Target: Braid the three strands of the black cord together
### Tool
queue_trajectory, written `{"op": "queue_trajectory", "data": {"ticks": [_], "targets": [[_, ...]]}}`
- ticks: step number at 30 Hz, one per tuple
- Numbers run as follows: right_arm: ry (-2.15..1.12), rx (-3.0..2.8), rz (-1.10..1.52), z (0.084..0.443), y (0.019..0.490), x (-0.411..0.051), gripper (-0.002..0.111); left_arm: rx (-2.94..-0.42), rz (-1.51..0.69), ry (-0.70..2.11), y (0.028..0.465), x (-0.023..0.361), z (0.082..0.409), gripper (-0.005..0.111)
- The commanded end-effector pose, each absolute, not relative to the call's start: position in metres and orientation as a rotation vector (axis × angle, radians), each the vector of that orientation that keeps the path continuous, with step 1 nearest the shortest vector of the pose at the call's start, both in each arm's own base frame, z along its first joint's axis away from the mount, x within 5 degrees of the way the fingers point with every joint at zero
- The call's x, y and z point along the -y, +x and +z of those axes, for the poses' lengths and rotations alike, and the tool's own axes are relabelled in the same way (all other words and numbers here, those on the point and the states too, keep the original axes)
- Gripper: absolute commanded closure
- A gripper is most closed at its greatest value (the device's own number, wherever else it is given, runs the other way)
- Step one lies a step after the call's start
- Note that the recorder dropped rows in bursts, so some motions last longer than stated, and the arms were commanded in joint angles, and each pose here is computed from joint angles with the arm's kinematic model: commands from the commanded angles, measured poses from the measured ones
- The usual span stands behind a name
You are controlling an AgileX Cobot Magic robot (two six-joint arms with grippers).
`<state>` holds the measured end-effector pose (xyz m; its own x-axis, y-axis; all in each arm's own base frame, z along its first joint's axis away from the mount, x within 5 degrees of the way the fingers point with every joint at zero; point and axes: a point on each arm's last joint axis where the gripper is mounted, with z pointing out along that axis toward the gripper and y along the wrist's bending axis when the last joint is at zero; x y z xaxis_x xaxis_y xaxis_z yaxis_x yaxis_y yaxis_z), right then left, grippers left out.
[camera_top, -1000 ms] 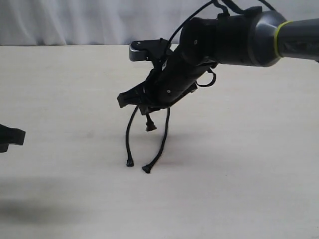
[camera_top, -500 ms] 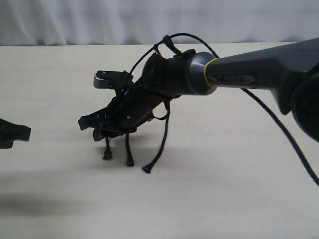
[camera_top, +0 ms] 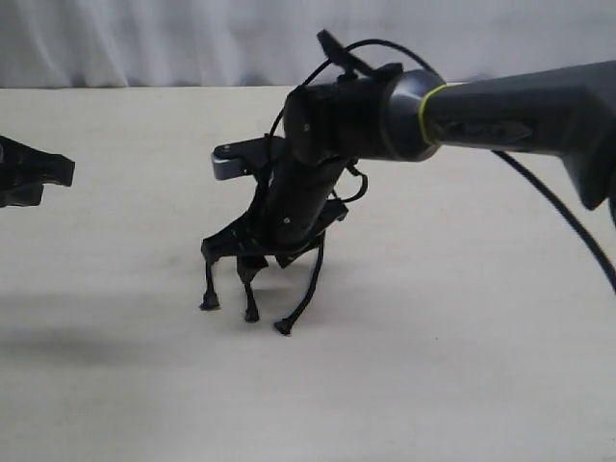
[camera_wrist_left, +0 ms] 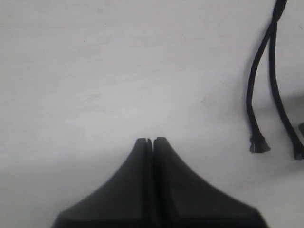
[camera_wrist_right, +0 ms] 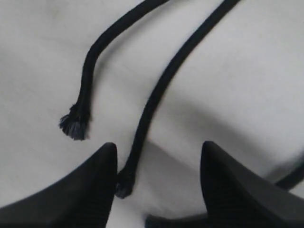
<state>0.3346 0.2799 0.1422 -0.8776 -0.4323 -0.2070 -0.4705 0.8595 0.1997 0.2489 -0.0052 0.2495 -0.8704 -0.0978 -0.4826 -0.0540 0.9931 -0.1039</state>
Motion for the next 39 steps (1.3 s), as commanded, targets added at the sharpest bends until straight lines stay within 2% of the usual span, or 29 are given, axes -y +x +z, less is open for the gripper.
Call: {"op": "queue_trajectory", "data": {"ticks": [1,5,8,9,10,16,19,26,32,35,39], "targets": [[-0.721,-2.899,0.335,0.126,0.324,-0.295,0.061,-2.660,-0.118,-0.084,0.258,0.007,0.244,0.107],[-0.746,-2.905,0.299,0.114,0.319,-0.302,0.072,-2.656,-0.124,-0.089,0.260,0.007,0.242,0.107],[-0.802,-2.904,0.240,0.109,0.316,-0.302,0.089,-2.652,-0.124,-0.090,0.260,0.007,0.242,0.107],[-0.825,-2.901,0.186,0.109,0.317,-0.300,0.101,-2.652,-0.124,-0.090,0.260,0.007,0.242,0.107],[-0.811,-2.907,0.145,0.110,0.317,-0.297,0.104,-2.650,-0.124,-0.089,0.261,0.007,0.242,0.107],[-0.742,-2.828,-0.001,0.161,0.329,-0.280,0.104,-2.613,-0.120,0.029,0.267,0.019,0.240,0.107],[-0.624,-2.915,-0.034,0.162,0.343,-0.252,0.104,-2.664,-0.167,0.122,0.273,0.044,0.223,0.107],[-0.510,-3.067,0.136,0.160,0.368,-0.197,0.104,-2.655,-0.255,0.433,0.283,0.109,0.178,0.107],[-0.372,-3.122,0.244,0.161,0.384,-0.157,0.103,-2.689,-0.469,0.433,0.289,0.157,0.156,0.106],[-0.391,-3.129,0.223,0.160,0.385,-0.153,0.094,-2.718,-0.536,0.507,0.300,0.176,0.156,0.095],[-0.398,-3.125,0.225,0.162,0.386,-0.153,0.069,-2.724,-0.580,0.579,0.313,0.198,0.157,0.075]]}}
